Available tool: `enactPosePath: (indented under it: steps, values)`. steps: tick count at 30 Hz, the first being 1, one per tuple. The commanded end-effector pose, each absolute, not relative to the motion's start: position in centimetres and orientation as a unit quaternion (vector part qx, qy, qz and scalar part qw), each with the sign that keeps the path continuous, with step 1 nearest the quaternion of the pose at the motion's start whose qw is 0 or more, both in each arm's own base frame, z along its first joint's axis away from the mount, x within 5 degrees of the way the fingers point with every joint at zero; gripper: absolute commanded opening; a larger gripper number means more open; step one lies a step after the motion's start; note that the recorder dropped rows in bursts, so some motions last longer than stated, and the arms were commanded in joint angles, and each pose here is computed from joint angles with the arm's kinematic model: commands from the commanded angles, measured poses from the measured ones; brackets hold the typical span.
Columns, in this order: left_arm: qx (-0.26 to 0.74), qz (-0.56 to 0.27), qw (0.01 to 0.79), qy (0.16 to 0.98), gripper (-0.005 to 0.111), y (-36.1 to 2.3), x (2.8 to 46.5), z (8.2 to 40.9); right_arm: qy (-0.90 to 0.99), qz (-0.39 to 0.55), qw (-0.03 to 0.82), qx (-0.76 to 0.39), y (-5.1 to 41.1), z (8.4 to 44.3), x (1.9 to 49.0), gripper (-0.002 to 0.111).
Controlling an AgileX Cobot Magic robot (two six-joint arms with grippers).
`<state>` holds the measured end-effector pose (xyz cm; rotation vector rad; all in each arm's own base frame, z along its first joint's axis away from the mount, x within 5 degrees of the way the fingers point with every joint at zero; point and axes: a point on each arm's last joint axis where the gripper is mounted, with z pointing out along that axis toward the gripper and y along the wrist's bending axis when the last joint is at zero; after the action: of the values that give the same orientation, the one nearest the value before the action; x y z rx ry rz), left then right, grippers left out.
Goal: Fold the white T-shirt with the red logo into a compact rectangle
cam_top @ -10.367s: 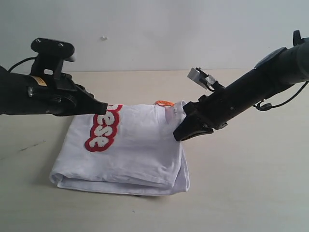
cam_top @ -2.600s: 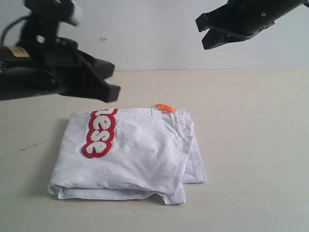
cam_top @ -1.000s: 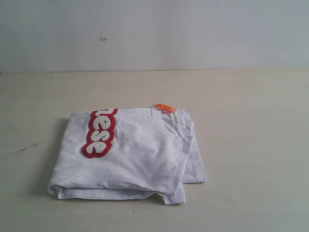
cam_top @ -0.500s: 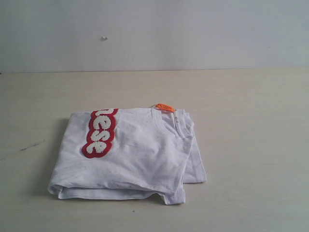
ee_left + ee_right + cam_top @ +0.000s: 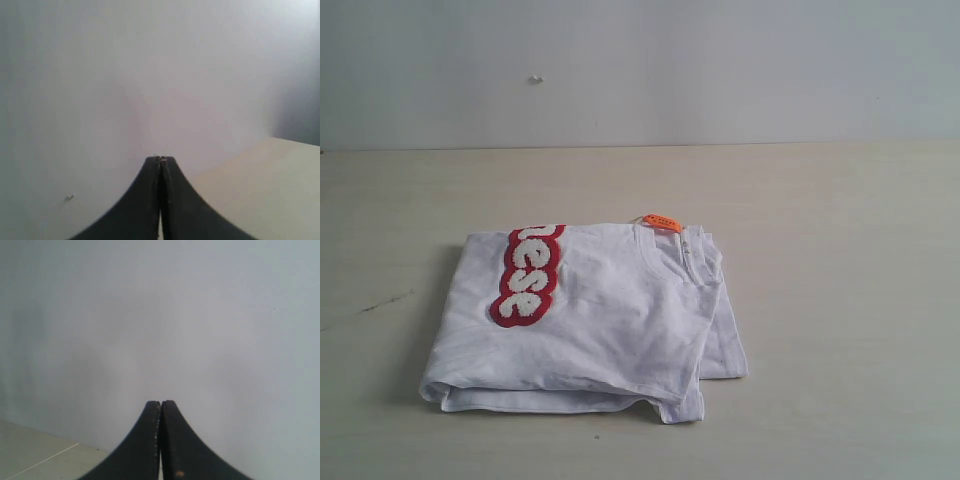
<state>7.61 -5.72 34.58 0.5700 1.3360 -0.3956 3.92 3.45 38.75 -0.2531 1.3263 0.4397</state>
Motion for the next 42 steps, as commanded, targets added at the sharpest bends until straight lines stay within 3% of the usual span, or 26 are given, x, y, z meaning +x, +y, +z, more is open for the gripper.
enactPosePath:
  steps: [1,9,21,42]
  values:
    - [0.213,-0.186,0.744,0.606,0.0,-5.1,7.8,33.2,0.609,0.2,0.758,-0.118,3.5,38.7,3.9,0.0]
    - [0.115,-0.194,0.768,0.6,0.0,-3.1,6.7,31.6,0.609,0.2,0.758,-0.118,3.5,38.7,3.9,0.0]
    - [-0.084,-0.224,0.803,0.546,0.0,-0.6,4.4,32.5,0.609,0.2,0.758,-0.118,3.5,38.7,3.9,0.0]
    - [-0.128,-0.279,0.823,0.477,0.0,-0.3,1.7,32.9,0.609,0.201,0.758,-0.119,3.5,38.7,3.9,0.0]
